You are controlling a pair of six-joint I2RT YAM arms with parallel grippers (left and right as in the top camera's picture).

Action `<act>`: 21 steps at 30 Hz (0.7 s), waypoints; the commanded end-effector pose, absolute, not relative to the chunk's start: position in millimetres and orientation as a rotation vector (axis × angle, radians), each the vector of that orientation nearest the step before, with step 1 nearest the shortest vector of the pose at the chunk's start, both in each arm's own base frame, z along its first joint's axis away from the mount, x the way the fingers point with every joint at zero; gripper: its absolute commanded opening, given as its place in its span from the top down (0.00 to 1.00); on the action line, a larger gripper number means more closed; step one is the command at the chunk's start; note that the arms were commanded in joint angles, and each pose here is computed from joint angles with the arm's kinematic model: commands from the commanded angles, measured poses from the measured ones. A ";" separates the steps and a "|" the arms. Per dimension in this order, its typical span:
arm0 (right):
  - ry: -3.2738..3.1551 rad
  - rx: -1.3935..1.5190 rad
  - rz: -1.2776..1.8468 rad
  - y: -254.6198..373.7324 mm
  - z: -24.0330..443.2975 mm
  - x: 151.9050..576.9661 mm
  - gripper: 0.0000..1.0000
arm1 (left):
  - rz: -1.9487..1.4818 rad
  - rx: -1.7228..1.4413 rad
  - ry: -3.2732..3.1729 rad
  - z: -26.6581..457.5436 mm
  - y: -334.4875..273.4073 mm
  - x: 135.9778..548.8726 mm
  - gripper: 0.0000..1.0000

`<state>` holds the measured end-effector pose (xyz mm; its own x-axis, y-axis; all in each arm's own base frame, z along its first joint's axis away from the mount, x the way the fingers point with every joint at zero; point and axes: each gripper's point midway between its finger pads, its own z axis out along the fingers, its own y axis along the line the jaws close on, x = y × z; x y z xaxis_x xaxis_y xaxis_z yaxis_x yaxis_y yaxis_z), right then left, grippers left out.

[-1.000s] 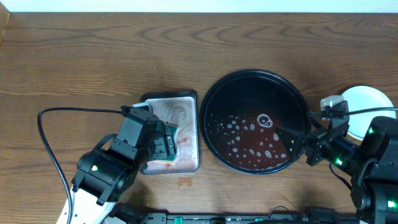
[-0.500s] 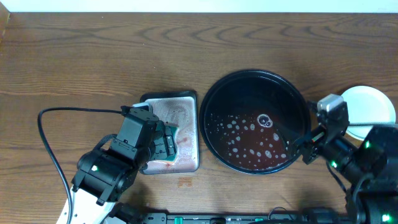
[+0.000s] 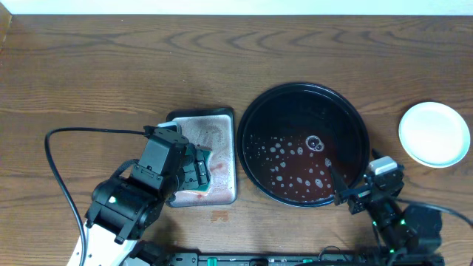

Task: Clean dirty plates on tray and stack at the side

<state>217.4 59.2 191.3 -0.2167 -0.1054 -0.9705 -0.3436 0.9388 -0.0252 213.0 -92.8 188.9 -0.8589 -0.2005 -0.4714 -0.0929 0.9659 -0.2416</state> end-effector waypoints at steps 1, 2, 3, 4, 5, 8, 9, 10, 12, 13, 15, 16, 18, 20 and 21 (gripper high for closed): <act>1.747 -0.310 0.161 50.4 178.3 220.9 0.01 | -0.284 -0.199 2.599 191.0 -92.2 213.8 0.17; 1.733 -0.310 0.159 50.4 175.0 221.3 0.01 | -0.284 -0.199 2.599 191.0 -92.2 213.8 0.16; 1.720 -0.309 0.157 50.2 172.1 222.1 0.01 | -0.284 -0.199 2.599 191.0 -92.2 213.8 0.17; 1.716 -0.310 0.157 50.6 168.4 225.0 0.01 | -0.284 -0.199 2.598 191.1 -92.2 213.8 0.16; 1.709 -0.310 0.156 50.7 165.4 227.3 0.01 | -0.284 -0.199 2.599 191.0 -92.2 213.8 0.16; 1.666 -0.310 0.150 51.0 163.7 232.7 0.01 | -0.284 -0.199 2.599 191.0 -92.2 213.7 0.16; 1.653 -0.310 0.148 51.0 163.5 234.2 0.01 | -0.284 -0.199 2.599 191.0 -92.2 213.7 0.17; 1.637 -0.310 0.146 51.1 163.1 235.8 0.01 | -0.284 -0.199 2.599 191.0 -92.2 213.8 0.16; 1.598 -0.309 0.140 51.2 162.5 239.3 0.01 | -0.284 -0.199 2.599 191.0 -92.2 213.7 0.16; 1.586 -0.309 0.138 51.2 164.1 239.8 0.01 | -0.284 -0.199 2.599 191.0 -92.2 213.8 0.17; 1.583 -0.310 0.138 51.3 164.8 239.8 0.01 | -0.284 -0.199 2.599 191.0 -92.2 213.8 0.17; 1.585 -0.310 0.139 51.3 164.2 239.8 0.01 | -0.284 -0.199 2.599 191.0 -92.2 213.7 0.17; 1.588 -0.310 0.140 51.6 163.7 239.7 0.01 | -0.284 -0.199 2.599 191.0 -92.2 213.8 0.17; 1.590 -0.310 0.140 51.6 163.1 239.6 0.01 | -0.284 -0.199 2.599 191.0 -92.2 213.7 0.16; 1.590 -0.311 0.140 51.6 163.1 239.6 0.01 | -0.284 -0.199 2.599 191.0 -92.2 213.7 0.16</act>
